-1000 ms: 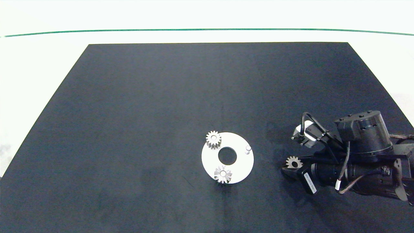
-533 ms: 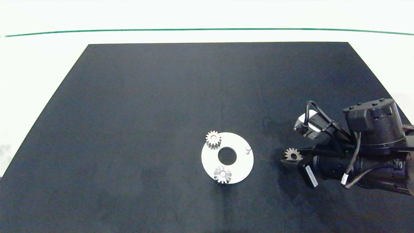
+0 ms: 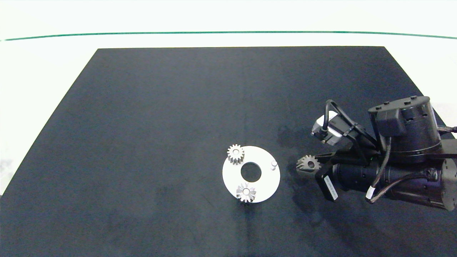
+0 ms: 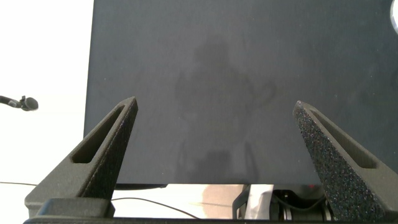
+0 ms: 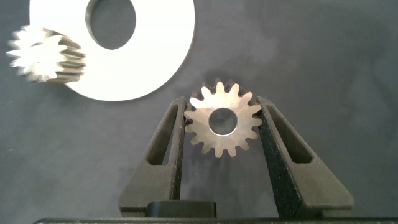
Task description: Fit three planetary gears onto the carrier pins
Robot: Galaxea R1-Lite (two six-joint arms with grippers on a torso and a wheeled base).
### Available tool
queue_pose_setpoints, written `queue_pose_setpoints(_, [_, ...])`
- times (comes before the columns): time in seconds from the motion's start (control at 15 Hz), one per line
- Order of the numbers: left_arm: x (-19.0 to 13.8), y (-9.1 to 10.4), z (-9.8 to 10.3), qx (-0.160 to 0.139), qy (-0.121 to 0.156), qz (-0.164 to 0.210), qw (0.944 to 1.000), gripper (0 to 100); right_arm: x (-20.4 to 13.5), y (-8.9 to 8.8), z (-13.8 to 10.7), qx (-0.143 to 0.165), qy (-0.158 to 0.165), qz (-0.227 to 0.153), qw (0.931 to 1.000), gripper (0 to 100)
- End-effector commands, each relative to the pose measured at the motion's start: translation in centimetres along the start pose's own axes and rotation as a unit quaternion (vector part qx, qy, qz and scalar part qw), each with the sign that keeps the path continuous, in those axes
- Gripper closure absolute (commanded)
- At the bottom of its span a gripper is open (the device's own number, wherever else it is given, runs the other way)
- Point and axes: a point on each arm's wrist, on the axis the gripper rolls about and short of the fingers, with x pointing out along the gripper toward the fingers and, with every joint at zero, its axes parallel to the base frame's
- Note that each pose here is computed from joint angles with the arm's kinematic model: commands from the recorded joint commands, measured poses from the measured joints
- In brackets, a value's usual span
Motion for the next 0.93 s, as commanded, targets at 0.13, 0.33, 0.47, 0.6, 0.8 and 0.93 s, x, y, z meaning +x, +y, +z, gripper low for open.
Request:
queue_pose_setpoints(0.13, [0.0,0.0,-0.1,0.000,0.001,0.001,1.0000,0,0.5,1.0,1.3,-0.011,-0.008,0.016,0.9998,93])
queue_pose_setpoints(0.33, [-0.1,0.0,0.0,0.000,0.000,0.001,1.0000,0,1.1,1.4,2.3,-0.013,-0.013,0.022,0.9996,93])
queue_pose_setpoints(0.47, [-0.1,0.0,-0.1,0.000,0.000,0.001,1.0000,0,1.8,1.5,2.4,-0.015,-0.007,0.024,0.9996,93])
queue_pose_setpoints(0.6, [-0.1,0.0,-0.1,0.000,-0.001,0.001,1.0000,0,2.3,1.7,2.3,-0.017,0.001,0.026,0.9995,93])
queue_pose_setpoints(0.8, [-0.1,0.0,-0.1,0.000,0.000,0.002,1.0000,0,3.0,1.9,2.7,-0.018,0.001,0.027,0.9995,93])
queue_pose_setpoints(0.93, [-0.1,0.0,-0.1,0.000,-0.001,0.000,1.0000,0,3.3,2.0,2.8,-0.019,0.002,0.029,0.9994,93])
